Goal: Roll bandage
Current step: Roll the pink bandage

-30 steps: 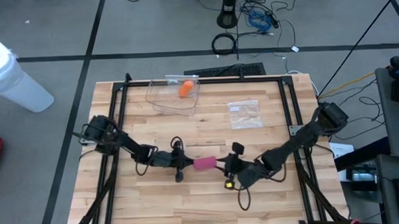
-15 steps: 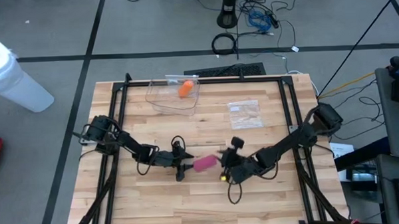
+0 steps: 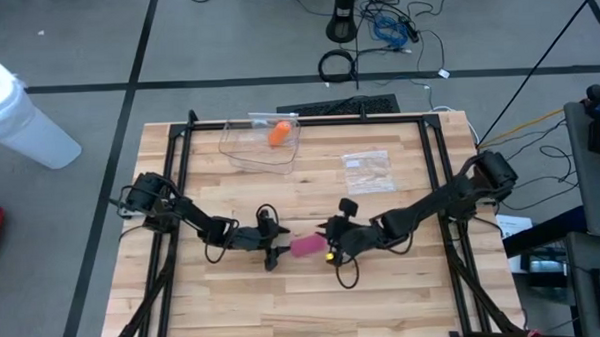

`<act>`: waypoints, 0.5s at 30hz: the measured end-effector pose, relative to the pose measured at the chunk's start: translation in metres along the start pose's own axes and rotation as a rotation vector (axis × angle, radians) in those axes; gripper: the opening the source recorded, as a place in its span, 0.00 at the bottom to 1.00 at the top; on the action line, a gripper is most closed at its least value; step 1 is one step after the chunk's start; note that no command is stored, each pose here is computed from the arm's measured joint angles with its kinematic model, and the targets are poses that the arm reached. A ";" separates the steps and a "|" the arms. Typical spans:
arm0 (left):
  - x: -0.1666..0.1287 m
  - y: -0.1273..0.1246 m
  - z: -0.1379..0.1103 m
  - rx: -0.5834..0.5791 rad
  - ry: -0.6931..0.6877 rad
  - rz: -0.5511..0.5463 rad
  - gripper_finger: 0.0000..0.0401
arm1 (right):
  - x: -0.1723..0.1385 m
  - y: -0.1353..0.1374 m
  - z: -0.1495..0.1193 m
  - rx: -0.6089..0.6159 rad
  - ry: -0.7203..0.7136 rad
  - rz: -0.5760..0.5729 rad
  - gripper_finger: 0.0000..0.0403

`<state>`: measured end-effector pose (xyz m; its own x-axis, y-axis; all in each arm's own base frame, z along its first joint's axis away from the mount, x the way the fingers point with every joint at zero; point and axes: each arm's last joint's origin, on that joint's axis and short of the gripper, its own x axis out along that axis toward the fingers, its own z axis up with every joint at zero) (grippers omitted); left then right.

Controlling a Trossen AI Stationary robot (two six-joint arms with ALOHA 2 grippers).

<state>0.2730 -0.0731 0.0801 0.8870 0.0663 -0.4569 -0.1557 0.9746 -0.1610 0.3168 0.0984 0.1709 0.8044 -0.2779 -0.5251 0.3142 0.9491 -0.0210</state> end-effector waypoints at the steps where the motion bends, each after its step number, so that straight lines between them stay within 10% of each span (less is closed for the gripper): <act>1: 0.000 0.000 0.000 0.001 -0.002 0.013 0.69 | 0.004 0.002 -0.001 -0.016 -0.014 0.009 0.18; 15: 0.000 0.000 -0.001 0.055 0.005 0.022 0.71 | 0.039 0.017 -0.016 -0.143 -0.183 -0.031 0.18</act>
<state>0.2722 -0.0729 0.0793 0.8815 0.0870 -0.4641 -0.1509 0.9832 -0.1023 0.3454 0.1060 0.1363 0.8777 -0.3167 -0.3596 0.2757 0.9475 -0.1618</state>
